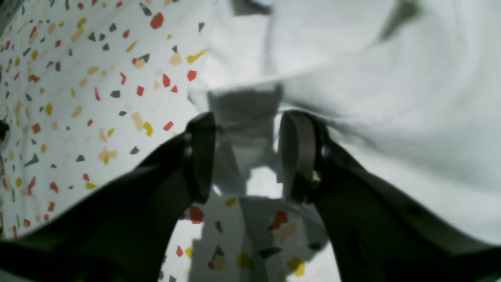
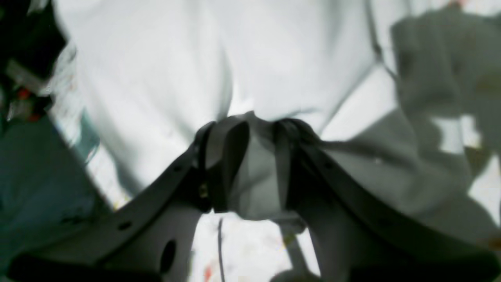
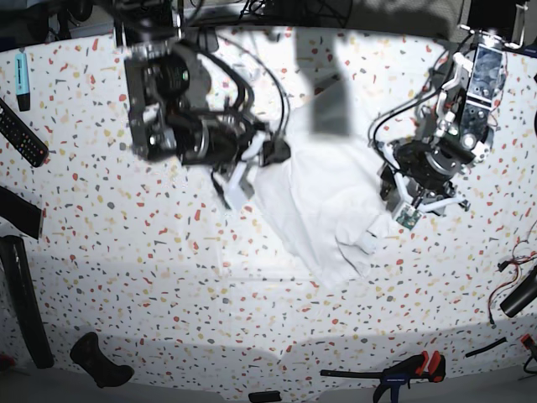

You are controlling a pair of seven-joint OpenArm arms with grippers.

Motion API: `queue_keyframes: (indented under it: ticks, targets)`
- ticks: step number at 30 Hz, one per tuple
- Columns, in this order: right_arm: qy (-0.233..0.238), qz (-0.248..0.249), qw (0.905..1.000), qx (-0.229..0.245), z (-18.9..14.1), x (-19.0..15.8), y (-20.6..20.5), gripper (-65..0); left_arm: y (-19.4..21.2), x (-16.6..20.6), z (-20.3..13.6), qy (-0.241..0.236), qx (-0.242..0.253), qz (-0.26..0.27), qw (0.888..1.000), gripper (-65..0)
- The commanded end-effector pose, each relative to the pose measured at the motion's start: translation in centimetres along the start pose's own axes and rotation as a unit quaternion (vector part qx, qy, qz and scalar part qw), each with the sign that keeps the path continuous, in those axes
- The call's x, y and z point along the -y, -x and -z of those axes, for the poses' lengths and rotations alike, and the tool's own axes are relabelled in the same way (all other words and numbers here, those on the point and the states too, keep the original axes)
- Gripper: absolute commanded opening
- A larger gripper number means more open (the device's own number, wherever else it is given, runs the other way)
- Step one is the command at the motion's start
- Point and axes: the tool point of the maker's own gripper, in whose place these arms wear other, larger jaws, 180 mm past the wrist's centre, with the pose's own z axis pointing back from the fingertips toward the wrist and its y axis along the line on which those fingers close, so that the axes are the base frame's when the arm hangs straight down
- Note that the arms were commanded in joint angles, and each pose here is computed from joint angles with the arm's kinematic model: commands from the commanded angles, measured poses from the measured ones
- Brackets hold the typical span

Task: Fold the T-shirt properly
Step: 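Grasp the bundle edges with both grippers and fold it once more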

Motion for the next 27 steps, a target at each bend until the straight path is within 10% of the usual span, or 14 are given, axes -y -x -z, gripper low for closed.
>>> queue_keyframes:
  ticks: [1, 11, 18, 23, 27]
  targets:
    - [-0.006, -0.012, 0.9998, -0.012, -0.3, -0.8, 0.5, -46.0, -1.5, -0.9, -0.2, -0.011, 0.026, -0.001, 1.000, -38.4]
    - [-0.008, -0.082, 0.9949, 0.057, -3.5, -4.6, -3.0, -46.0, -1.9, -1.1, -0.2, -0.013, 0.029, 0.000, 0.999, -38.4]
    - [-0.032, -0.174, 0.9698, 0.168, -6.2, -9.3, -10.3, -46.0, -1.9, -1.1, -0.2, -0.013, 0.029, 0.000, 0.999, -38.4]
    - [0.001, -0.228, 0.9539, 0.195, -3.6, -10.2, -14.5, -46.0, -2.0, -0.8, -0.2, -0.006, 0.032, -0.009, 0.999, -38.4]
    - [0.011, -0.237, 0.9591, 0.154, 0.7, -9.4, -15.3, -46.0, -2.0, -0.5, -0.2, 0.003, 0.034, -0.020, 0.999, -38.4]
